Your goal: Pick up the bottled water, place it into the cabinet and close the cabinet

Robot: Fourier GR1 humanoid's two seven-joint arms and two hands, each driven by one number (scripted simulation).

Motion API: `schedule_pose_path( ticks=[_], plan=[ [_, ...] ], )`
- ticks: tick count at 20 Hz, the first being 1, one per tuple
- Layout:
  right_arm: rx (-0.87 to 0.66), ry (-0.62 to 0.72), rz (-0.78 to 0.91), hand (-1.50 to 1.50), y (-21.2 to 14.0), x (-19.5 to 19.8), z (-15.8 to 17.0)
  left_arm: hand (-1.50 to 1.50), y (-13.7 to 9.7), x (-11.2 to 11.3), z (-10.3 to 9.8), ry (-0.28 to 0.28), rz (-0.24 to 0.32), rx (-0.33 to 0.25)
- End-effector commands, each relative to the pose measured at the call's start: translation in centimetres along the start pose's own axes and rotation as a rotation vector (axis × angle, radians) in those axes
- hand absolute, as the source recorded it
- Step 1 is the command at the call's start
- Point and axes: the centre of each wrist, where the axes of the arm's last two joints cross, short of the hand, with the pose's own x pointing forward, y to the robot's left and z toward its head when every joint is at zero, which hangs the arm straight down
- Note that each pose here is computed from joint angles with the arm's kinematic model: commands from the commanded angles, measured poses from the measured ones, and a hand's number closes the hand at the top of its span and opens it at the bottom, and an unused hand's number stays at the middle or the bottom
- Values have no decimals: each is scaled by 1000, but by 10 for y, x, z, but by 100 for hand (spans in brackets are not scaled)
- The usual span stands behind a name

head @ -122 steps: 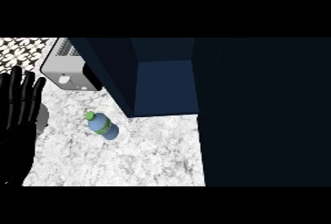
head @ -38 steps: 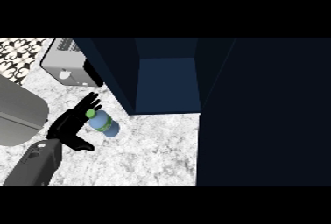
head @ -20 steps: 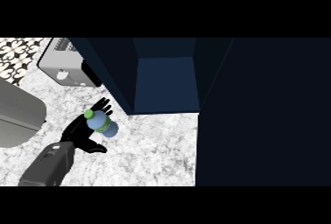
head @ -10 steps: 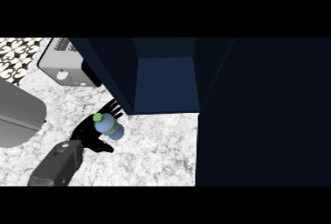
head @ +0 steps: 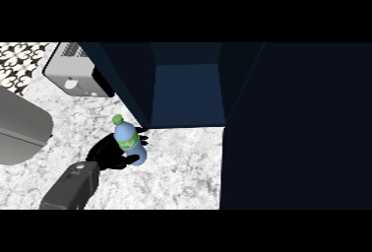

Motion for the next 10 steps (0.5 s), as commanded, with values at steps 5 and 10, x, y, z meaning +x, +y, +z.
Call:
schedule_pose_path(
  ticks=[5, 10],
  plan=[
    [7, 8, 9, -150, -5, 3, 3, 150, -5, -1, -6, -129, 100, -160],
    [-4, -10, 3, -150, -4, -1, 5, 150, -19, 1, -23, -183, 56, -136]
  ],
)
